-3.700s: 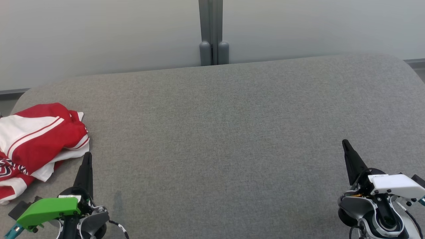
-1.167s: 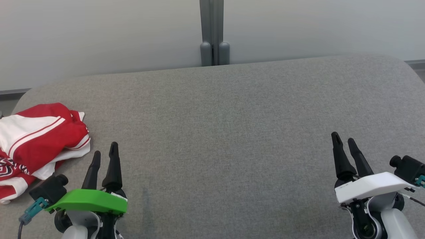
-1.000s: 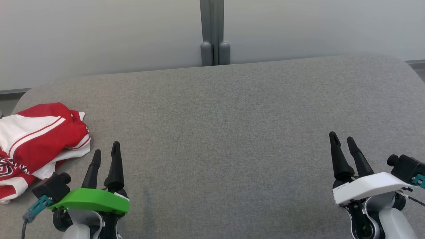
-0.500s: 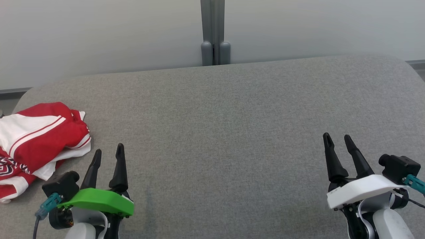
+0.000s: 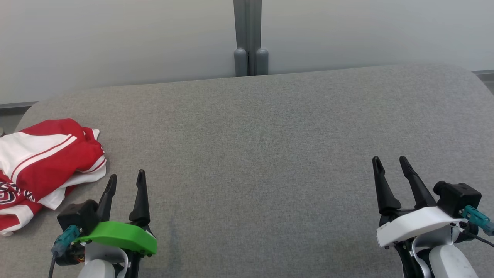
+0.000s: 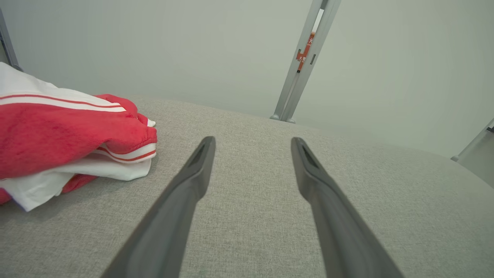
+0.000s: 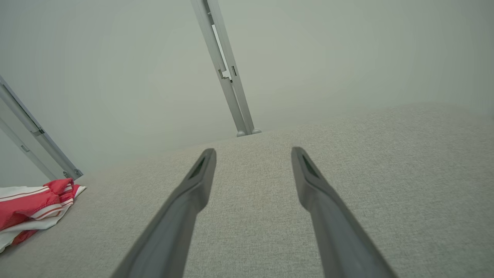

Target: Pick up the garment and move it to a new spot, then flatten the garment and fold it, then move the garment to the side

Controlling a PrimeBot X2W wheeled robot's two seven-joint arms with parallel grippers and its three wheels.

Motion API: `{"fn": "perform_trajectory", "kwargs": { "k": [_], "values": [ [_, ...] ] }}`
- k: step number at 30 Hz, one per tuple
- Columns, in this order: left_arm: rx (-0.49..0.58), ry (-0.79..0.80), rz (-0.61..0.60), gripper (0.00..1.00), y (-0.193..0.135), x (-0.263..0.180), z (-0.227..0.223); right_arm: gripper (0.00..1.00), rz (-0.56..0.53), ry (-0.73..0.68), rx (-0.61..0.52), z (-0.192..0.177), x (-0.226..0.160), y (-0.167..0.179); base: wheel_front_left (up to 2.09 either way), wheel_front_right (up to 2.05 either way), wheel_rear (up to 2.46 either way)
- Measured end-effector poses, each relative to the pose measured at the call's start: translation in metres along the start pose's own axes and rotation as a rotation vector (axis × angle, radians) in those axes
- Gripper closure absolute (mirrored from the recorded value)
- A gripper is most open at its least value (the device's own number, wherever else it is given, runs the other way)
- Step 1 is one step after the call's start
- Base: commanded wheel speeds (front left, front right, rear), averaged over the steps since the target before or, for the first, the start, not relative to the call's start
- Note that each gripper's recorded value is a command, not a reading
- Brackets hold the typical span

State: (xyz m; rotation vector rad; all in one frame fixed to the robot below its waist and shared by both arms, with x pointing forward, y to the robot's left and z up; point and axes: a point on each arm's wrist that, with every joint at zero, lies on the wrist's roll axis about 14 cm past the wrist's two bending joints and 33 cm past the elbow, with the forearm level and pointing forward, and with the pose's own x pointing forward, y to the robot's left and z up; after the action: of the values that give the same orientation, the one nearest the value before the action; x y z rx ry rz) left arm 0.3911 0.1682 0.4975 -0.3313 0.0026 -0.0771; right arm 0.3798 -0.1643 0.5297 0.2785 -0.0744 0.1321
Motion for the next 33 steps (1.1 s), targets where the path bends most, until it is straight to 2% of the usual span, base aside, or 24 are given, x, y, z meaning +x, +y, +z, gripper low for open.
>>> {"fn": "perform_trajectory", "kwargs": {
  "k": [33],
  "values": [
    [0.205, 0.008, -0.013, 0.00, 0.002, -0.001, -0.010, 0.00, 0.029, -0.018, -0.187, -0.002, -0.003, 0.009, 0.00, 0.00, 0.00]
  ]
}}
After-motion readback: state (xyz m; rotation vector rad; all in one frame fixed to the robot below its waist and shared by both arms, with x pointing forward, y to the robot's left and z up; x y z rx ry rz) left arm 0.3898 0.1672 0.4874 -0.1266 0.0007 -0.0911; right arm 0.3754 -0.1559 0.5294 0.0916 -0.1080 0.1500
